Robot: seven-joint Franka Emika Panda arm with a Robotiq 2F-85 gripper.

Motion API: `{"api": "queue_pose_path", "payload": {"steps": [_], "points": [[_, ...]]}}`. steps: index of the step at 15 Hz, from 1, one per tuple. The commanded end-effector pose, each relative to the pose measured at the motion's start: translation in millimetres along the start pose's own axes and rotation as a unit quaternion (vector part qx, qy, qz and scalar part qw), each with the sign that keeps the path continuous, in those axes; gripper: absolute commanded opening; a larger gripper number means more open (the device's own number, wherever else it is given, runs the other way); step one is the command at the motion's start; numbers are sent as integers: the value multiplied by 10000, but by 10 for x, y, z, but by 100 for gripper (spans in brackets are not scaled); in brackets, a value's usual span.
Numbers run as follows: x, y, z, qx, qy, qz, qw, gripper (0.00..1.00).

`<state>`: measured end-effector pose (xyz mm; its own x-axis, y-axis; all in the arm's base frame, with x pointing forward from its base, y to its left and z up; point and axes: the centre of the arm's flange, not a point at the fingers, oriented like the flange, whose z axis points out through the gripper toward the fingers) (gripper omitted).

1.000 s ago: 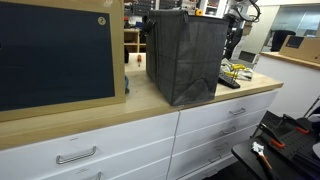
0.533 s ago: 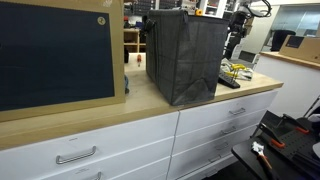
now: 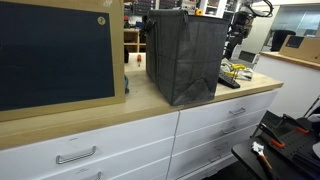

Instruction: Pick up one yellow object from the right and put it in the silver tin

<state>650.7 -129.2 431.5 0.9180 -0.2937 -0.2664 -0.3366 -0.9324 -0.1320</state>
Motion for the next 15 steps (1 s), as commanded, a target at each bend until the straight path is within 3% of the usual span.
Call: {"api": "queue_pose_path", "payload": {"steps": [1,6,9,15], "points": [[0,0,0,0,1,0,10000,100],[228,-487,-489,214,277,-773,9964,100],[198,-803,-706,173,281,-1535,9876,100],[84,-1285,-676,142,-402,-3042,9516,100]]}}
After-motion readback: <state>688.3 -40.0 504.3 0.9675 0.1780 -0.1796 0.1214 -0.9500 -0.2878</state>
